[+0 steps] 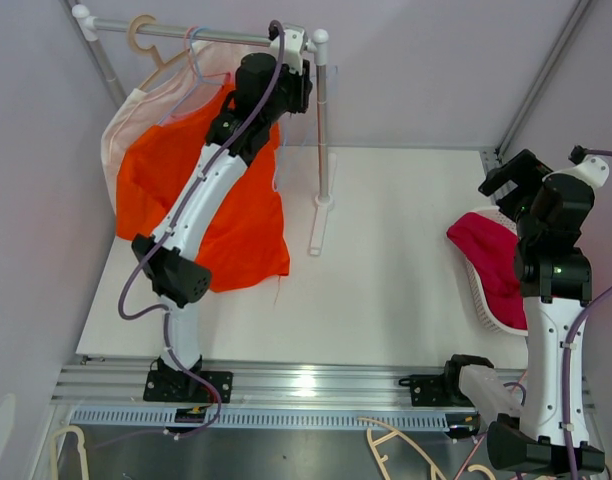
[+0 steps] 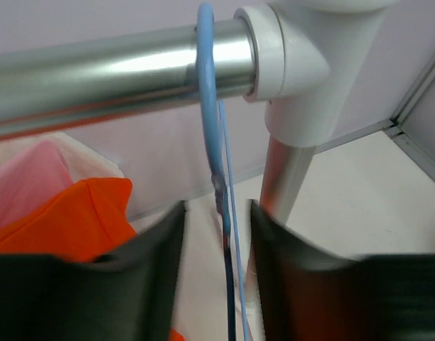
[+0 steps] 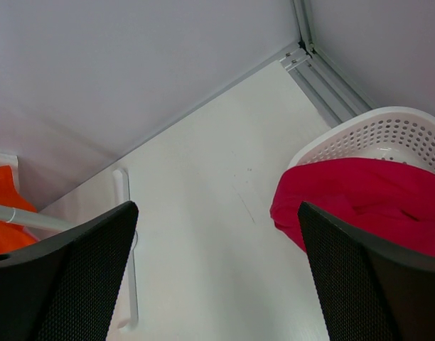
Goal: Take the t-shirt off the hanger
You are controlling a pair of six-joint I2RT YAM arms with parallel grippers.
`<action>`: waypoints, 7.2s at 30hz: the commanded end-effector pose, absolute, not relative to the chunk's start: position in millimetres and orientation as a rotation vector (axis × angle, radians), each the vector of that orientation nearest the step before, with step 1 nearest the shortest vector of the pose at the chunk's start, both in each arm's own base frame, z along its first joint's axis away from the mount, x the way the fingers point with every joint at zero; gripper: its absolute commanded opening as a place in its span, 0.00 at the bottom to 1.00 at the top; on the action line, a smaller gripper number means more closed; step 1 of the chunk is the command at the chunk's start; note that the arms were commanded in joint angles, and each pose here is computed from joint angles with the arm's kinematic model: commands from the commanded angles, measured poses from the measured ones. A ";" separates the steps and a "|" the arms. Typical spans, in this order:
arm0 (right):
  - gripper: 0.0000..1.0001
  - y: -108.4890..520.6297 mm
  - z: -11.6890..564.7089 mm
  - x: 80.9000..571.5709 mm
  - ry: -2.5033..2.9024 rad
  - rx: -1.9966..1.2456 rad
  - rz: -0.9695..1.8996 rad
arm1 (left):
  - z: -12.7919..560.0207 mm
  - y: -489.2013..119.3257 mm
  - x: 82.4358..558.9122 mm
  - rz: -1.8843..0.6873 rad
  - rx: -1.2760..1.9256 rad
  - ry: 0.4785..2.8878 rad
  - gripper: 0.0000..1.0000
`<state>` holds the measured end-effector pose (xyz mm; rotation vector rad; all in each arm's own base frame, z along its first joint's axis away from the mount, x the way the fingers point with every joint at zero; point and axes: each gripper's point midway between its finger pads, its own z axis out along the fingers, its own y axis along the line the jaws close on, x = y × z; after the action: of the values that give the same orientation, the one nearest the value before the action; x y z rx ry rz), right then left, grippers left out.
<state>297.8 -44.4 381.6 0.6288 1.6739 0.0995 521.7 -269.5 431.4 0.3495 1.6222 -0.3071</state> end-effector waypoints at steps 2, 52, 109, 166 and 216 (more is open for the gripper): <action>0.99 -32.4 383.8 298.7 1.670 0.601 0.155 | 533.6 -241.2 452.8 -0.386 0.315 1.424 0.57; 1.00 -15.2 377.4 314.7 1.715 0.492 0.208 | 440.2 -69.1 535.6 -0.601 0.026 1.737 0.54; 1.00 -3.9 373.3 310.7 1.730 0.475 0.272 | 429.5 -75.7 525.7 -0.472 -0.050 1.813 0.55; 0.99 458.3 343.4 131.6 1.311 -0.871 1.034 | 463.2 -151.6 319.2 -0.451 -0.261 1.781 0.01; 0.00 169.9 361.0 320.0 1.817 0.096 0.242 | 420.7 -74.2 20.5 -0.848 0.375 1.382 0.01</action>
<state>316.6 208.3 343.3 0.0493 1.8189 0.3086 49.4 -77.2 398.1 0.2746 1.5616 -0.8106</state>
